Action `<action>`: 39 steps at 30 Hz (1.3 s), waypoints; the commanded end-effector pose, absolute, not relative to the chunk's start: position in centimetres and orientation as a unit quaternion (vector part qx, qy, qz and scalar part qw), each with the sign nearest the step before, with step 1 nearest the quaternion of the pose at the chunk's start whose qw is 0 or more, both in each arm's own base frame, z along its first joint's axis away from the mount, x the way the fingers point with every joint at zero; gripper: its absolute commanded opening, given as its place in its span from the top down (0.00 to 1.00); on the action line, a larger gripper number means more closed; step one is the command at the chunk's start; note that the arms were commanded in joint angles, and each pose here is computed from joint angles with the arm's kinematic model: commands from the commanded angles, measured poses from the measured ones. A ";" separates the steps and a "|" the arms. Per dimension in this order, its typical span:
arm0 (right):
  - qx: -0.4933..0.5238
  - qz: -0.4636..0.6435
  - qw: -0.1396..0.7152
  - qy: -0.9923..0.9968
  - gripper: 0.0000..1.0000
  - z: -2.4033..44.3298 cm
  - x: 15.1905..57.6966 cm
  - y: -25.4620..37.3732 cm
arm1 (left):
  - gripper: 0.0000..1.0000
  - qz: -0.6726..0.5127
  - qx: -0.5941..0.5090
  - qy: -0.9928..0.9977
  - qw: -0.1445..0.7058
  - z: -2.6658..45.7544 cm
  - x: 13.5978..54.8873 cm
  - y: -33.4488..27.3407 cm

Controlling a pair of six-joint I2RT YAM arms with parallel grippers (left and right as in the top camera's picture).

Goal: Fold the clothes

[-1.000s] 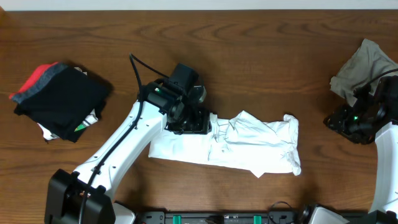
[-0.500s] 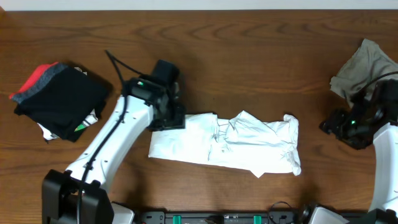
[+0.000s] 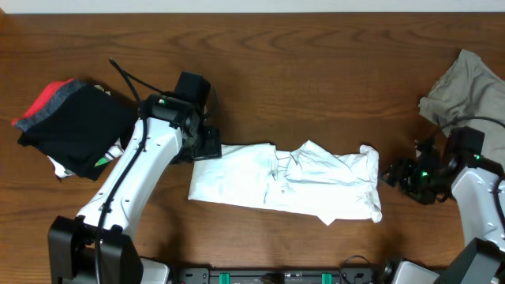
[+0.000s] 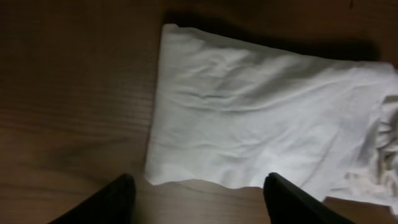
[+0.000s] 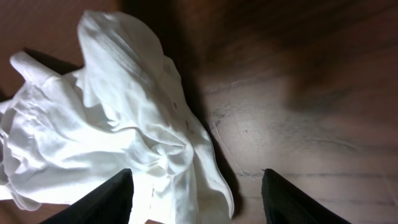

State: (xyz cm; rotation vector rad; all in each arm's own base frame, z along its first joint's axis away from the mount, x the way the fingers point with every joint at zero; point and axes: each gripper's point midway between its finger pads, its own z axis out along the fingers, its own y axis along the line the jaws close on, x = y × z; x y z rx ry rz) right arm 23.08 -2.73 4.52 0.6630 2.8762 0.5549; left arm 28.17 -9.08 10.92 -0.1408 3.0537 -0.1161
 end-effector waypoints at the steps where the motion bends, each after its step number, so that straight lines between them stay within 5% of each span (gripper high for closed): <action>1: 0.209 0.200 0.066 0.955 0.35 3.7 22.6 -1.8 | 0.26 -0.007 -0.047 0.998 0.050 11.0 28.7 -7.9; 9: 0.168 0.200 0.074 0.962 0.26 2.4 22.8 0.0 | 0.11 -0.005 -0.054 0.997 0.051 11.0 28.8 -7.5; 26: 0.148 0.208 0.042 0.966 0.14 -0.7 23.9 3.2 | 0.09 -0.004 -0.060 0.997 0.049 11.0 28.9 -7.0; 35: 0.132 0.213 -0.001 0.968 0.43 -3.0 23.1 4.8 | 0.08 -0.003 -0.060 0.997 0.047 11.0 28.7 -7.0; 39: 0.131 0.213 0.000 0.968 0.66 -3.0 23.2 4.8 | 0.09 -0.002 -0.060 0.997 0.044 11.0 28.6 -7.0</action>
